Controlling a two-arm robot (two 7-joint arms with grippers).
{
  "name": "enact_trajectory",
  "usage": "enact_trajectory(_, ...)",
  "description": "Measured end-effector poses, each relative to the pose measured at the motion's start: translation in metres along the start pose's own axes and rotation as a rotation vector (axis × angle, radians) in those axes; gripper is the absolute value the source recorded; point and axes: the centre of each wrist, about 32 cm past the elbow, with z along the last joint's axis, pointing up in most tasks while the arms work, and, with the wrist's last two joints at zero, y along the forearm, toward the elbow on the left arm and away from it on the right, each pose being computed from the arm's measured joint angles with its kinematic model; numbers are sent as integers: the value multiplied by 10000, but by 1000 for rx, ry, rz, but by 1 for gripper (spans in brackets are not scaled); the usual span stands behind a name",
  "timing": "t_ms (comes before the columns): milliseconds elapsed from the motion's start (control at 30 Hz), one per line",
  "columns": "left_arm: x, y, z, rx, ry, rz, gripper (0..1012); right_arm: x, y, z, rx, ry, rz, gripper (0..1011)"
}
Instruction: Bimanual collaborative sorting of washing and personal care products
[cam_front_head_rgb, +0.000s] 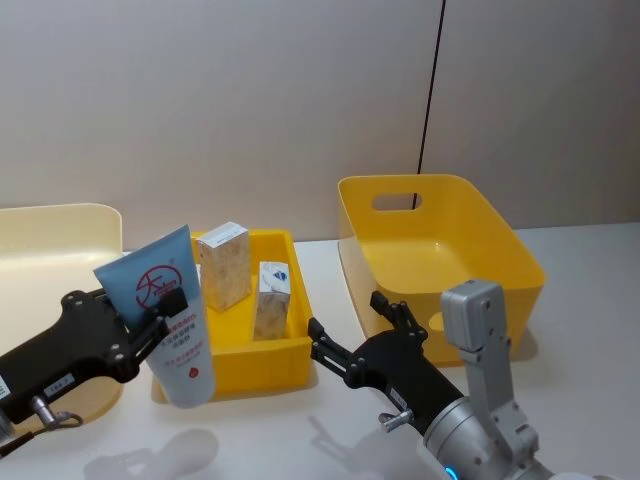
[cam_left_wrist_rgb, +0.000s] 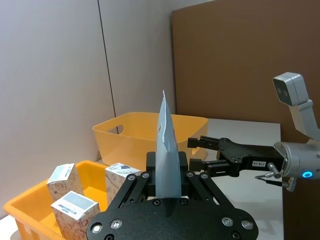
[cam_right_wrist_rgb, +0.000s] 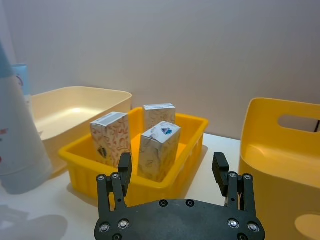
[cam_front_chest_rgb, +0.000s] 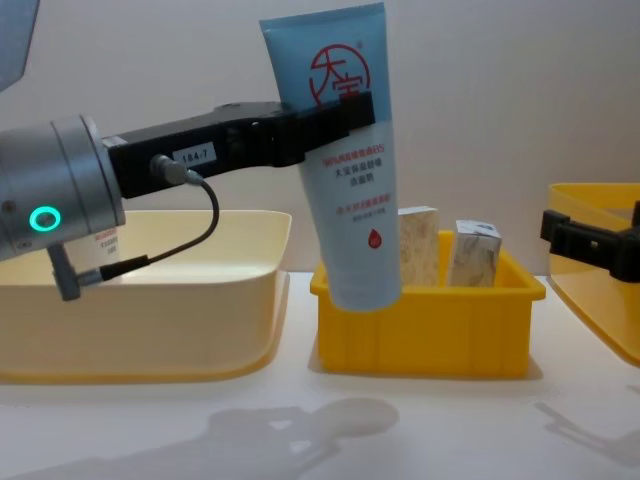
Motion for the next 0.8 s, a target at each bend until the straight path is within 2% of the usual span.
enact_trajectory(300,-11,-5,-12,6,-3,-11,226,52,-5,53,20,10,82,1001)
enact_trajectory(800,-18,-9,-20,9,-5,-19,226,185,-4,188,35,47,282,1001)
